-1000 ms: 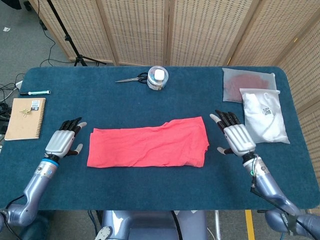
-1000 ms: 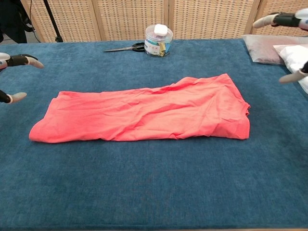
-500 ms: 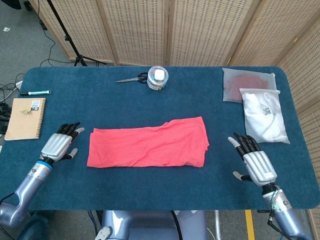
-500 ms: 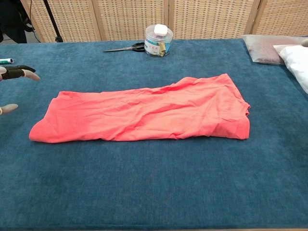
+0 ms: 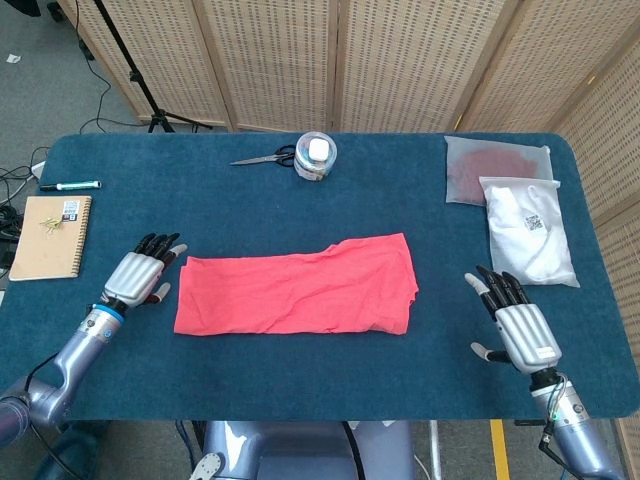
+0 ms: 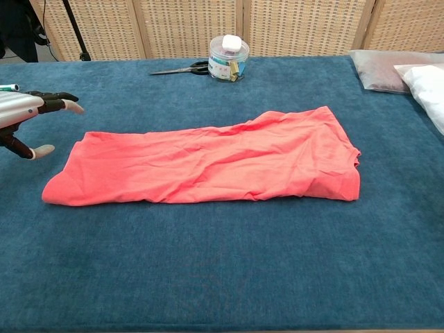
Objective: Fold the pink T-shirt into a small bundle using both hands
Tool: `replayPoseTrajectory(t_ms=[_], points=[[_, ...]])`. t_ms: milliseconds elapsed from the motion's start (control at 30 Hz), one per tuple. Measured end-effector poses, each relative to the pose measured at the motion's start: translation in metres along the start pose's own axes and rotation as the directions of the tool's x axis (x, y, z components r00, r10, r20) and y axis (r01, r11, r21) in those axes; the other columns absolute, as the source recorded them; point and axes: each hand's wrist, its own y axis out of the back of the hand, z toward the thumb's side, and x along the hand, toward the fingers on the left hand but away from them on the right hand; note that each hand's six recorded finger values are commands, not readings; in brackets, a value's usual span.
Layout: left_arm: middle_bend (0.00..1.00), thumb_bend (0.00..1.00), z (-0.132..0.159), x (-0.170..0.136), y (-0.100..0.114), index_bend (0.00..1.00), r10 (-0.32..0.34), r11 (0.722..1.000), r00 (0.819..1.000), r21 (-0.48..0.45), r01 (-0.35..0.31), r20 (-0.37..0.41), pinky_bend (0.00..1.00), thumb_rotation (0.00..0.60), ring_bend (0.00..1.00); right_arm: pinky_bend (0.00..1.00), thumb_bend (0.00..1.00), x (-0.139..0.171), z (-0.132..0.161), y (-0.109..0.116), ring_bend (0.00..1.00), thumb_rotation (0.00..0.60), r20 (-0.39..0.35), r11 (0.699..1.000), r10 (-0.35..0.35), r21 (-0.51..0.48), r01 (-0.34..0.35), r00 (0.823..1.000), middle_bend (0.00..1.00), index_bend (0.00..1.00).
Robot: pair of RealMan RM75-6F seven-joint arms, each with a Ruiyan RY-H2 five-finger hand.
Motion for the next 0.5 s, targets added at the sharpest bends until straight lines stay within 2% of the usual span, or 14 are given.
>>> replayPoseTrajectory(t_ms=[133,200,500], points=[[0.0,0.26,0.0,0.008,-0.004,0.12,-0.006,1.0,1.0,0.0,0.006,0.016,0.0,0.6,0.0,0.0,0.0,-0.001,-0.001,0.001,0.0,0.6,0.007,1.0,-0.008,-0.005,0.008,1.0,0.0,0.0],[0.0,0.23,-0.001,0.012,-0.006,0.12,-0.011,1.0,1.0,-0.002,0.011,0.02,0.0,0.6,0.0,0.0,0.0,-0.001,-0.002,0.001,0.0,0.6,0.012,1.0,-0.008,-0.006,0.008,1.0,0.0,0.0],[0.0,0.23,0.003,0.019,-0.011,0.15,-0.024,1.0,0.999,-0.007,0.024,0.043,0.0,0.6,0.0,0.0,0.0,-0.002,-0.002,0.001,0.0,0.6,0.016,1.0,-0.009,-0.01,0.009,1.0,0.0,0.0]])
